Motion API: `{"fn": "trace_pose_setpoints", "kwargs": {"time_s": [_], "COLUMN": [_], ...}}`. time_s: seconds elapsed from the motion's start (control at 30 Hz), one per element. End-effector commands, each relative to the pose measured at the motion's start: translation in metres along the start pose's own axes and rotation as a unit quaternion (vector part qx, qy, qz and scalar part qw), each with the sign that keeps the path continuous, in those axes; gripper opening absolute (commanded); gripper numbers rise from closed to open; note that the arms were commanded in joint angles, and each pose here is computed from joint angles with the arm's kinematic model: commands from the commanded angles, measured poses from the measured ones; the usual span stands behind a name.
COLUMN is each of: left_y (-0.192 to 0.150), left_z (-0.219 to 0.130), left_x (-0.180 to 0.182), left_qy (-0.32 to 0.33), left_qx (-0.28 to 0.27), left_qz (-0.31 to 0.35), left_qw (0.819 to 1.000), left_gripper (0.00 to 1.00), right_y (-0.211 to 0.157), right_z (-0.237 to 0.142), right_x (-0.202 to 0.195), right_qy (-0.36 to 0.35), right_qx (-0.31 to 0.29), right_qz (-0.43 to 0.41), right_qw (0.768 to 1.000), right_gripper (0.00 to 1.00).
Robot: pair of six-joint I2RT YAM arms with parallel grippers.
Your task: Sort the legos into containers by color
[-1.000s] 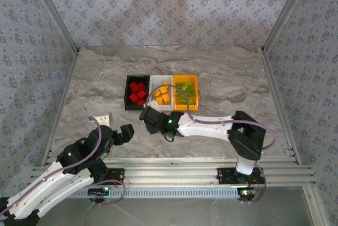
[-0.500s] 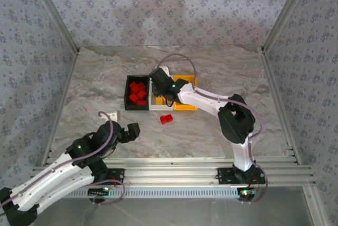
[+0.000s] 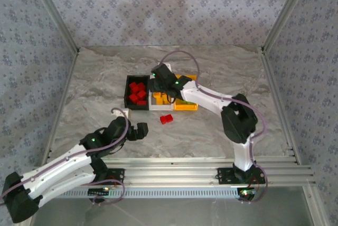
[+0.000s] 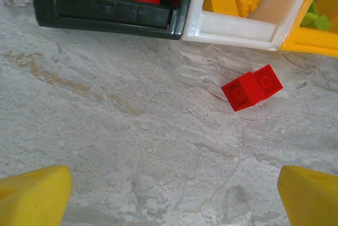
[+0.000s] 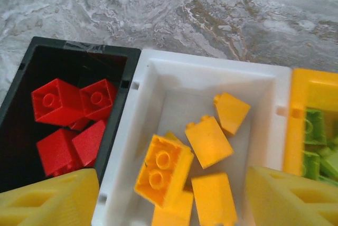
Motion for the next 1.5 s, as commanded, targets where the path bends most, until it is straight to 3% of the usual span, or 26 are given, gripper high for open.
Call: {"fn": "trace_pose_setpoints", "kwargs": {"time_s": [0.0, 0.13, 0.27, 0.5, 0.7, 1.13, 1.47], "left_y": [0.016, 0.013, 0.010, 0.009, 0.000, -0.011, 0.003], "left_z": [0.008, 0.037, 0.066, 0.102, 0.127, 0.122, 0.079], "left_x": [-0.031, -0.054, -0.074, -0.094, -0.088, -0.064, -0.057], "left_qy": [-0.045, -0.070, -0.078, -0.073, -0.030, 0.011, 0.003], "left_qx": [-0.010, 0.014, 0.037, 0.055, 0.079, 0.085, 0.056], "left_qz": [0.028, 0.054, 0.069, 0.081, 0.079, 0.074, 0.063], "left_qw": [0.999, 0.996, 0.994, 0.993, 0.993, 0.994, 0.996], "left_gripper": [1.00, 0.99, 0.91, 0.84, 0.70, 0.34, 0.26], "right_y": [0.003, -0.030, -0.062, -0.090, -0.103, -0.111, -0.113], "right_z": [-0.043, -0.071, -0.092, -0.121, -0.136, -0.147, -0.149], "right_x": [-0.005, -0.019, -0.037, -0.060, -0.072, -0.082, -0.084], "right_qy": [0.017, 0.015, 0.008, -0.005, -0.014, -0.022, -0.023], "right_qx": [-0.046, -0.058, -0.055, -0.070, -0.080, -0.092, -0.093], "right_qz": [0.022, 0.039, 0.056, 0.079, 0.091, 0.099, 0.105], "right_qw": [0.999, 0.997, 0.997, 0.994, 0.993, 0.991, 0.990], "right_gripper": [0.76, 0.76, 0.77, 0.77, 0.78, 0.78, 0.78]}}
Point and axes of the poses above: each hand's point on the last joint's axis, 136 mm out from that joint toward the fingers, its own z axis out along the fingers, its own x axis along the line the jaws close on, y = z × x, the point moved 6 cm from there along -z, back along the fingers, and after that the axes turned 9 degrees about -z, right-handed, at the moved point
